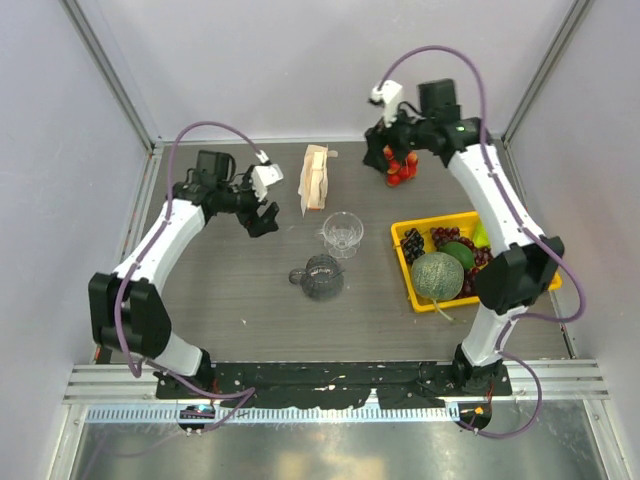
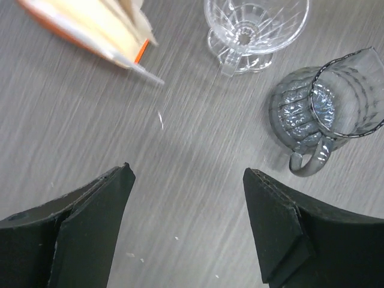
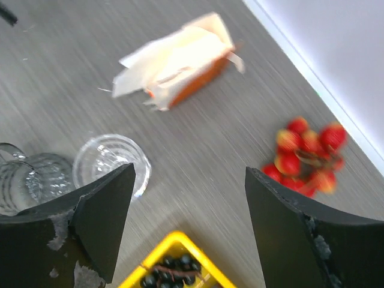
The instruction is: Place the coffee filter in the dripper
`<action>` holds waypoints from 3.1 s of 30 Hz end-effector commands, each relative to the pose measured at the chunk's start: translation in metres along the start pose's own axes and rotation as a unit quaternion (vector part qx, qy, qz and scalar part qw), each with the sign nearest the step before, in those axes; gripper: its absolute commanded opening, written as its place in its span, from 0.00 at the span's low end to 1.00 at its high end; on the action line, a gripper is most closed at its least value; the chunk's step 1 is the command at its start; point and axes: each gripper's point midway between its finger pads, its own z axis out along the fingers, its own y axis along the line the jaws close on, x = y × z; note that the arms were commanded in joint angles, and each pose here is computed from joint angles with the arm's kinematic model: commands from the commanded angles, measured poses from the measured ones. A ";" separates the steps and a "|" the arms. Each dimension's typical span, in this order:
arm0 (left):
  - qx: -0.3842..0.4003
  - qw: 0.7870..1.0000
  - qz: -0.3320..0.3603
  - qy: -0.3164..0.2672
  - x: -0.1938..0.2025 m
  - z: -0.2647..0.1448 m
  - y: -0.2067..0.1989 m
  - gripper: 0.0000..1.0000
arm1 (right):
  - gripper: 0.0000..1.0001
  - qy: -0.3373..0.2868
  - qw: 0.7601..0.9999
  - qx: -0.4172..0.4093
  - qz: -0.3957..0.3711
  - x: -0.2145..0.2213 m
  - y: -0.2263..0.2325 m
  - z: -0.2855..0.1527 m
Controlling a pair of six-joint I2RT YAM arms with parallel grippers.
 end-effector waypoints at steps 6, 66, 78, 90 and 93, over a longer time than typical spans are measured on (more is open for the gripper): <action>0.147 0.974 0.168 0.050 -0.008 0.050 -0.032 0.77 | 0.92 -0.039 0.990 0.077 0.114 0.023 -0.042 -0.078; 0.040 0.982 0.183 0.038 -0.072 0.036 -0.073 0.00 | 0.94 -0.059 0.980 0.097 0.166 0.055 -0.025 -0.113; 0.070 0.978 0.171 0.095 -0.028 0.001 -0.105 0.00 | 0.94 -0.056 0.971 0.060 0.225 0.072 -0.008 -0.096; 0.094 0.976 0.173 0.090 -0.014 0.008 -0.133 0.00 | 0.95 -0.049 0.970 0.051 0.231 0.078 0.000 -0.094; 0.094 0.976 0.173 0.089 -0.015 0.007 -0.134 0.00 | 0.96 -0.048 0.970 0.052 0.232 0.079 0.000 -0.094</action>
